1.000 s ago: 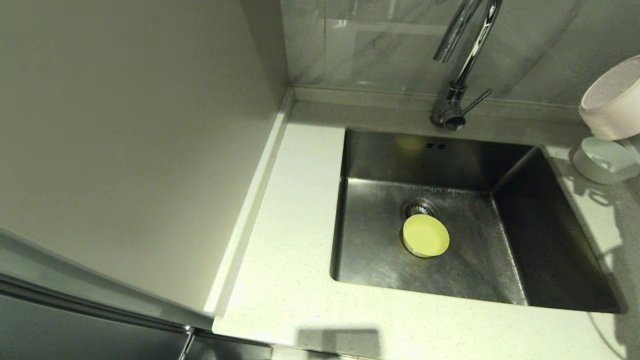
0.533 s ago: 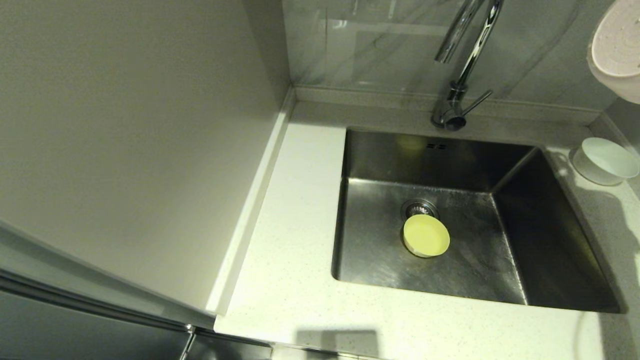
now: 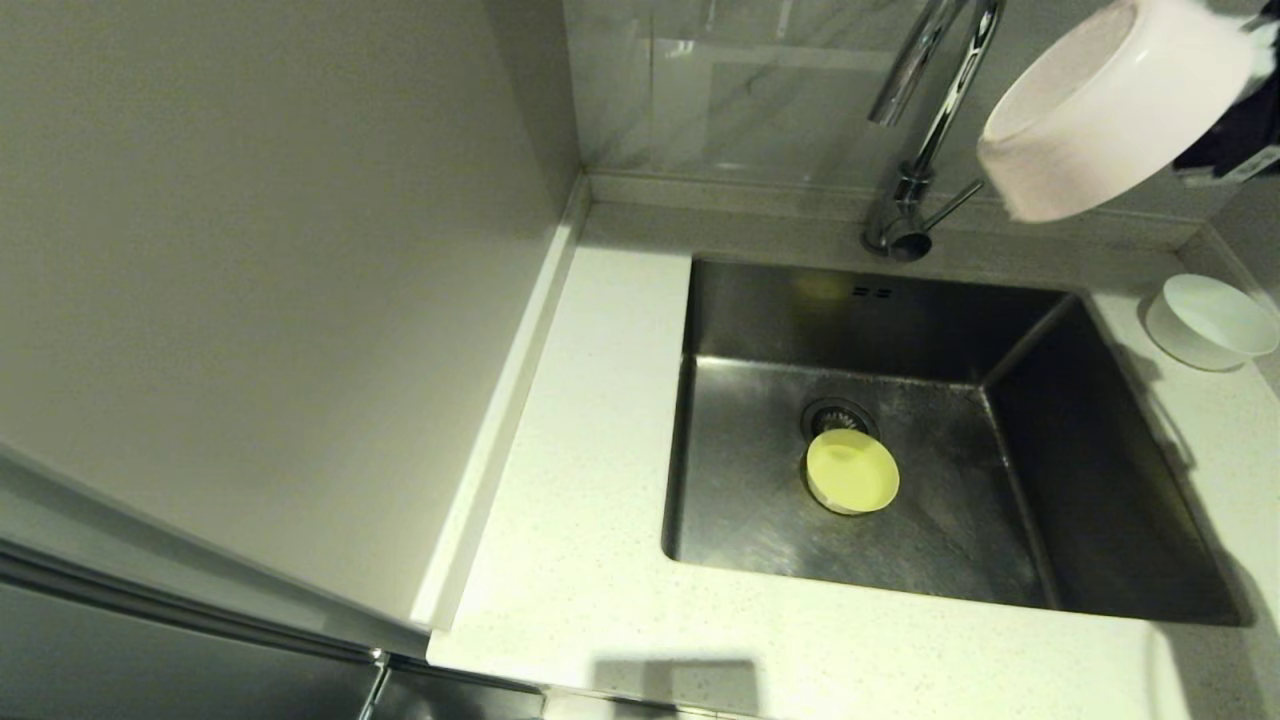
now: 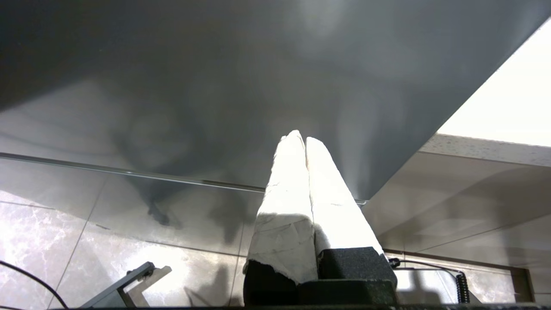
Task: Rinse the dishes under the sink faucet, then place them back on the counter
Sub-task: Put a bowl back to the table from the sink
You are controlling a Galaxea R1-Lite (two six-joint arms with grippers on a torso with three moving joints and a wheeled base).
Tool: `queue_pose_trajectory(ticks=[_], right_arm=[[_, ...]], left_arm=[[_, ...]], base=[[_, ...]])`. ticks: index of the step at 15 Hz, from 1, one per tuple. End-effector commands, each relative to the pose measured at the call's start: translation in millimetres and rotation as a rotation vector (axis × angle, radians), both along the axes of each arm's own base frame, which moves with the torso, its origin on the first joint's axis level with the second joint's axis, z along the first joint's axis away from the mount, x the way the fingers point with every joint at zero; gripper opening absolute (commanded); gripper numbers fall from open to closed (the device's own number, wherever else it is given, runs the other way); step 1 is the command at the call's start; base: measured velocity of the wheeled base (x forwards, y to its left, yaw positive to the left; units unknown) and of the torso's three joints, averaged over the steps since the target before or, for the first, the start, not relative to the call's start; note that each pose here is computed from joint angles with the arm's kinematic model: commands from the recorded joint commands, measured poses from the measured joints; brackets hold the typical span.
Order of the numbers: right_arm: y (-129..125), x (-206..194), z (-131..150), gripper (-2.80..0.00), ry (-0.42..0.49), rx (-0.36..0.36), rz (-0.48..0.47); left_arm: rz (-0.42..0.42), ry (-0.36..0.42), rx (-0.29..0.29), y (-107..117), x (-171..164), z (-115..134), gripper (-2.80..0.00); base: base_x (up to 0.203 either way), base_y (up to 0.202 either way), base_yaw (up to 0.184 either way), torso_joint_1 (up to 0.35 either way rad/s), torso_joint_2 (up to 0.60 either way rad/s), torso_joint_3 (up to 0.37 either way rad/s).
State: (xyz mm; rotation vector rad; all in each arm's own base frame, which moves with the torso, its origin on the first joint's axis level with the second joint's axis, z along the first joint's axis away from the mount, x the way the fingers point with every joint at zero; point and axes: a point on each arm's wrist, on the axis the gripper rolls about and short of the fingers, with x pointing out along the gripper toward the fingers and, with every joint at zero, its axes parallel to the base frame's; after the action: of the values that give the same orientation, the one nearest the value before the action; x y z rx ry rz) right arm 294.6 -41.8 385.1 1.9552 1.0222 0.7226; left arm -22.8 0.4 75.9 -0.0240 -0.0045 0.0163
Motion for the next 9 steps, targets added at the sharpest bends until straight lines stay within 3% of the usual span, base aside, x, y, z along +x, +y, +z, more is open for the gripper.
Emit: queue_pose_trajectory(ticks=[1,2,4,6,7,9], right_arm=[[4,2,-82,-2.8,0.41,-0.155,-0.086],[7,-6,-97,-2.8,0.347,-0.392,-0.145],[8,-32,-109,-2.8,0.266,-1.033,-0.235],[5,-53,-95,-2.8,-0.019,-1.547,-0.159],[5,-62,-85,-2.8,-0.191,-1.769,-0.082],[8,-80,-66,-2.8,-0.503,-2.071,0.05]], left_arm=[[0.0,-0.002,-0.001,0,0,0,-2.8],[0.0,-0.002,-0.001,0,0,0,-2.8],[0.0,-0.002,-0.001,0,0,0,-2.8],[0.0,-0.002,-0.001,0,0,0,-2.8],[0.0,-0.002,-0.001,0,0,0,-2.8],[0.0,-0.002,-0.001,0,0,0,-2.8]], base=[[0.0,0.0,0.0,0.0,0.0,0.0],[0.0,0.0,0.0,0.0,0.0,0.0],[0.0,0.0,0.0,0.0,0.0,0.0],[0.0,0.0,0.0,0.0,0.0,0.0],[0.0,0.0,0.0,0.0,0.0,0.0],[0.0,0.0,0.0,0.0,0.0,0.0]])
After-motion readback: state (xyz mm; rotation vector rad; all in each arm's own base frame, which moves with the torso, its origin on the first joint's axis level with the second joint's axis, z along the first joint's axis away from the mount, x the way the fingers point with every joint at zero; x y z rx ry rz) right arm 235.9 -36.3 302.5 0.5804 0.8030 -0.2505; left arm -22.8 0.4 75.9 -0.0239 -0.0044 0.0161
